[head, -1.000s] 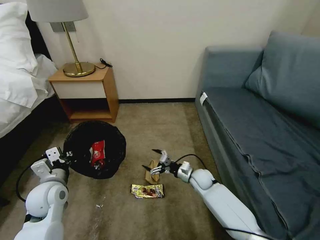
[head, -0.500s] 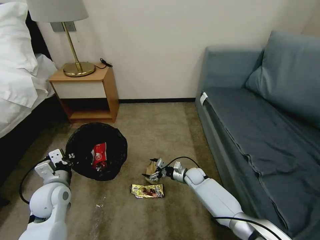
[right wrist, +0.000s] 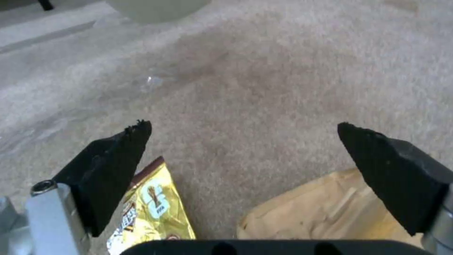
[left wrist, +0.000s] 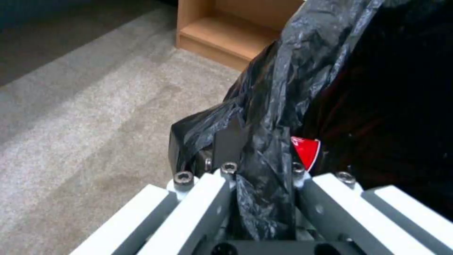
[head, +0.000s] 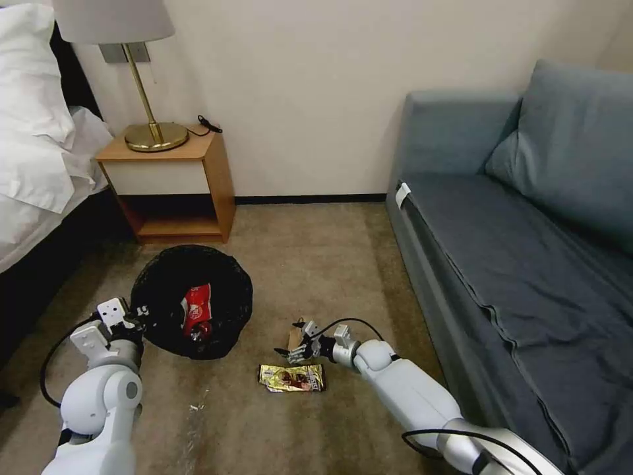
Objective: Pick up the trash bin, then pick up the garbage on the floor and place it into the trash bin.
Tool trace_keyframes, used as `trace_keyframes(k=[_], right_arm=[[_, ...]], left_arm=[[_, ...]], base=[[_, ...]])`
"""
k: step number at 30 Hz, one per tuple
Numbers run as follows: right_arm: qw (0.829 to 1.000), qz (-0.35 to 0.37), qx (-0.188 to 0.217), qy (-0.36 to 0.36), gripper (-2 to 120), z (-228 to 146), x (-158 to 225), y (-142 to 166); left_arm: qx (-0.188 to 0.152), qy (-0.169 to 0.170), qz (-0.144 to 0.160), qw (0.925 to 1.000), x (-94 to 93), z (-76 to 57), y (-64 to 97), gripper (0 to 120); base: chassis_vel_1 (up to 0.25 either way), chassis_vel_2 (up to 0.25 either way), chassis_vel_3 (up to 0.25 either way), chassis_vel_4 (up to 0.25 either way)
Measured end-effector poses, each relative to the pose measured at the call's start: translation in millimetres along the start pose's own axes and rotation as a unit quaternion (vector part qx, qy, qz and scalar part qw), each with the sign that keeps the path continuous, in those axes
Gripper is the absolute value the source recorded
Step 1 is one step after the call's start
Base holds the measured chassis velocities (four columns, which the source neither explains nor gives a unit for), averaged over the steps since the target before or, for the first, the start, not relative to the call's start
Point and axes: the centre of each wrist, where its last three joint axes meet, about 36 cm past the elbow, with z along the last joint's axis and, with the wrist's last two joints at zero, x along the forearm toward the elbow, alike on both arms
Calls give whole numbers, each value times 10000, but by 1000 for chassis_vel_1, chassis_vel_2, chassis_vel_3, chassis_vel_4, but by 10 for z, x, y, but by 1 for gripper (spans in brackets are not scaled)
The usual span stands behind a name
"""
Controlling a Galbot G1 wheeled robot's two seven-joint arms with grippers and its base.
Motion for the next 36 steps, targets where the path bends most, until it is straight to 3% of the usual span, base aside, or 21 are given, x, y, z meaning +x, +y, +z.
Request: trace_keyframes(k=[22,27,29,32,36], right_arm=[[9920,1035,-194,693,100,-69,-166,79],[9875,1236,-381,899,100,-66,-213,123],[9836,1304,-727,1016,100,-74,-256,154],[9814,1301,-919,1070,100,-94,-285,164],[9792,1334,-994,1160,99,-95,-312,188]], left_arm=[[-7,-10,-5,10000,61,10,-15,1],[-4,-10,10,10000,66,16,-40,1],[0,-10,14,10000,81,27,-61,1],[-10,-2,9,10000,97,37,-63,1],[-13,-13,5,10000,113,32,-62,1]], base=[[0,0,0,0],[0,0,0,0],[0,0,0,0],[0,0,0,0],[0,0,0,0]])
